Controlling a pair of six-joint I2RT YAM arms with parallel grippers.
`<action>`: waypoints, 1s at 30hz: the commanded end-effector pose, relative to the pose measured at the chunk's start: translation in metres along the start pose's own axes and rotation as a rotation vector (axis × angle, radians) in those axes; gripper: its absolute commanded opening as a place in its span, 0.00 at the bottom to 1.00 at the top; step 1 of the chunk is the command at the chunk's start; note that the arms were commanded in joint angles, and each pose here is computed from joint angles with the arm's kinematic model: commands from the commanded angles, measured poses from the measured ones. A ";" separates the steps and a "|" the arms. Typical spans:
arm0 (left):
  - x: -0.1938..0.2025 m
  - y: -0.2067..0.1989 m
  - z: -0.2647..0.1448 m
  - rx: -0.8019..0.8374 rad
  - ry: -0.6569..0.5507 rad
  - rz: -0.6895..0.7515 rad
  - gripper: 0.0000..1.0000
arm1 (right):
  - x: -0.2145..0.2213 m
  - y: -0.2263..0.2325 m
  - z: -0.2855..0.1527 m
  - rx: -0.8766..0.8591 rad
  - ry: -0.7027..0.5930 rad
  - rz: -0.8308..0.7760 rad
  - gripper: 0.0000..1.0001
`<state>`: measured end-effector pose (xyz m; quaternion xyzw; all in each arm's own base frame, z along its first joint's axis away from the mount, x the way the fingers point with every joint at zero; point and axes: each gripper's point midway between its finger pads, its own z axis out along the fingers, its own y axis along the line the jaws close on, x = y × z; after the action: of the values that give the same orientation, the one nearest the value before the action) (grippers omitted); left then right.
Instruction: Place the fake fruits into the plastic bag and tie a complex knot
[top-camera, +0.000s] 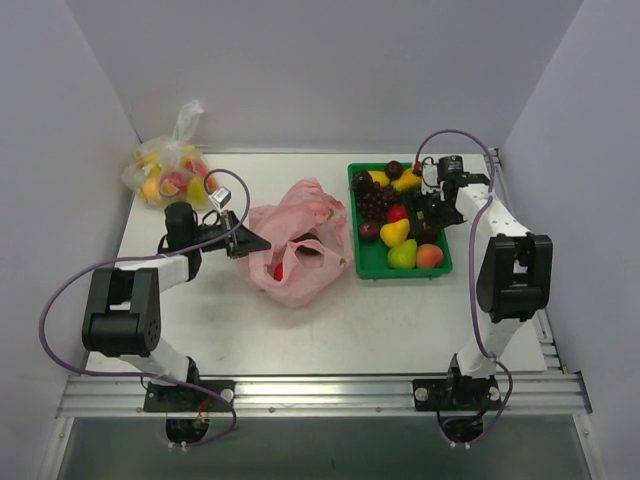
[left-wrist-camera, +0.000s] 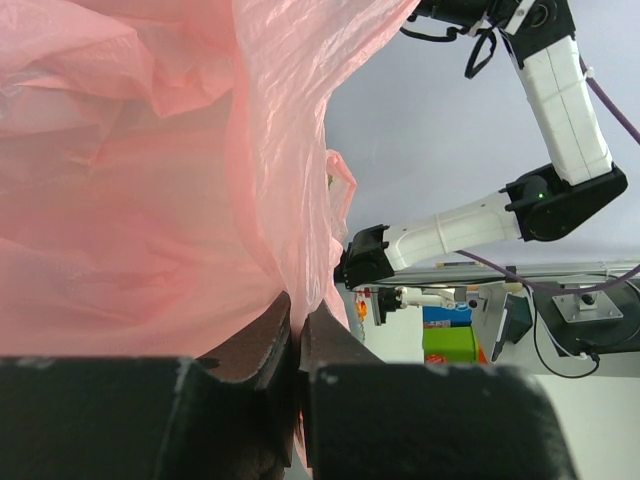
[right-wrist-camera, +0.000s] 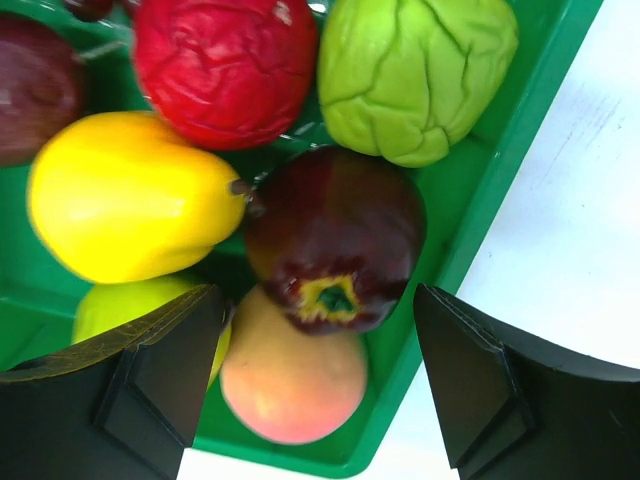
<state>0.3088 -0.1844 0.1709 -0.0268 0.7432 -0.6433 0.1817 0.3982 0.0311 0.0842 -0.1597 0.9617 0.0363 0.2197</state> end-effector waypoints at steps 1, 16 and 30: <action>-0.009 -0.008 0.001 0.026 -0.003 0.086 0.10 | 0.003 -0.013 0.004 0.046 0.024 -0.011 0.79; -0.009 -0.007 0.001 0.027 0.001 0.082 0.10 | 0.015 0.001 0.037 0.017 0.089 -0.016 0.79; -0.010 -0.008 0.001 0.030 0.002 0.084 0.10 | -0.021 -0.011 -0.037 0.052 -0.079 -0.027 0.52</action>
<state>0.3095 -0.1845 0.1670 -0.0310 0.7445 -0.6431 0.1766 0.4000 0.0281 0.0638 -0.1642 0.9661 0.0216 0.1982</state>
